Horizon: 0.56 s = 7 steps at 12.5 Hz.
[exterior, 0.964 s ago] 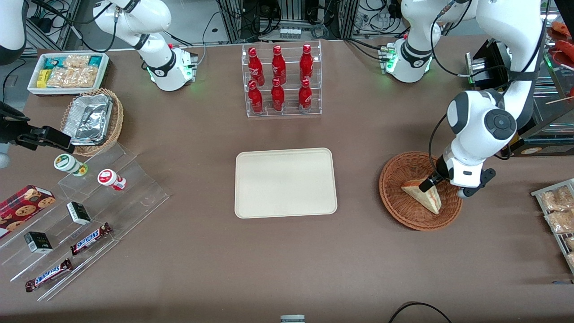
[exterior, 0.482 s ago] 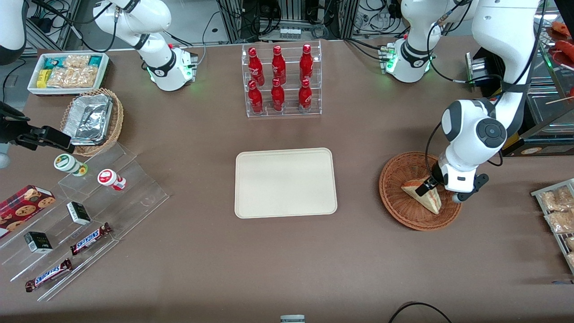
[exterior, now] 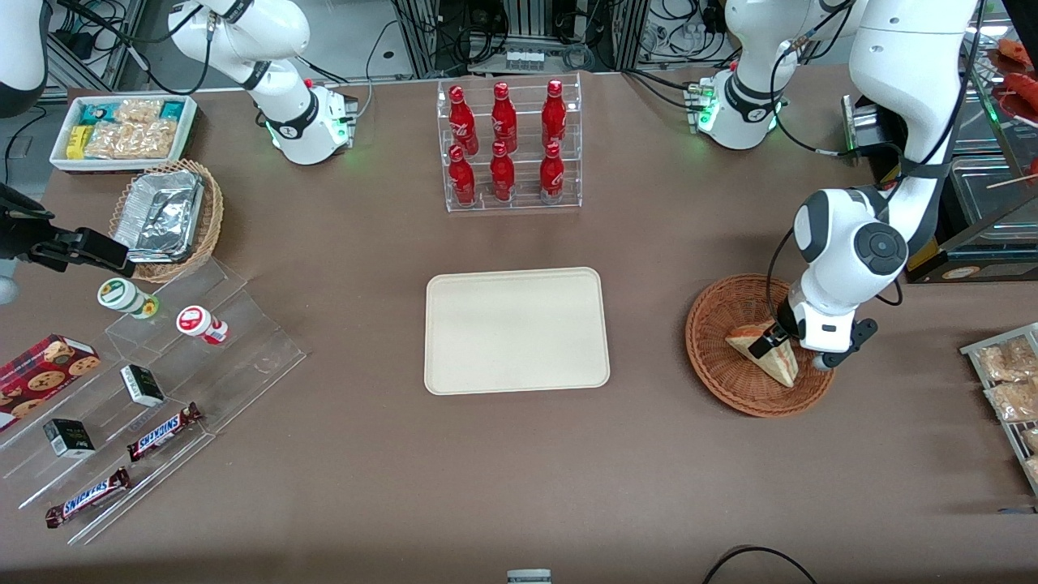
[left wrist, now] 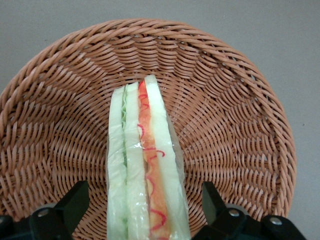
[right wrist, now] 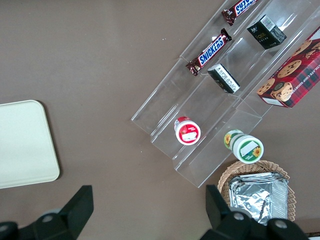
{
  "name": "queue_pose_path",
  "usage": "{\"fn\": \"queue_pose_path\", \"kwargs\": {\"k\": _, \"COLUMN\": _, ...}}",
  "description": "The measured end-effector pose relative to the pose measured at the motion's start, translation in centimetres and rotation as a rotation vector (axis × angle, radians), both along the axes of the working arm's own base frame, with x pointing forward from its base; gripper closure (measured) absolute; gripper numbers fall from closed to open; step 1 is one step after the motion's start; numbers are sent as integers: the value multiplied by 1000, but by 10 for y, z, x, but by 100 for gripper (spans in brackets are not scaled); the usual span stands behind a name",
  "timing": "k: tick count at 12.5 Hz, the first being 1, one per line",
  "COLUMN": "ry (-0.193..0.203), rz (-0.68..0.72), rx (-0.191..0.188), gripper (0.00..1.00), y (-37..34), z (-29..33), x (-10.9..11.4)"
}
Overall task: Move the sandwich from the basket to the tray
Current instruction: 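Lower the open left gripper and close it on the wrapped sandwich, then lift the sandwich and carry it over the cream tray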
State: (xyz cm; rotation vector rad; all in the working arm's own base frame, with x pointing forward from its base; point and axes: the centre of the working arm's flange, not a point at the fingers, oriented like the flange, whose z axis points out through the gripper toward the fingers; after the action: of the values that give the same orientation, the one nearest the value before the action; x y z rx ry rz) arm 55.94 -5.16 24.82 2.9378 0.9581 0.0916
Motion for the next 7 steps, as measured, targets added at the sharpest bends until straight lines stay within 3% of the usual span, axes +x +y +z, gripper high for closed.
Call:
{"fn": "queue_pose_path", "kwargs": {"k": 2, "ry": 2, "rz": 1, "rx": 0, "gripper": 8, "y": 0, "z": -2, "x": 0}}
{"fn": "queue_pose_path", "kwargs": {"k": 6, "ry": 1, "rz": 12, "rx": -1, "gripper": 56, "y": 0, "z": -2, "x": 0}}
{"fn": "queue_pose_path", "kwargs": {"k": 7, "ry": -1, "rz": 12, "rx": -1, "gripper": 63, "y": 0, "z": 0, "x": 1}}
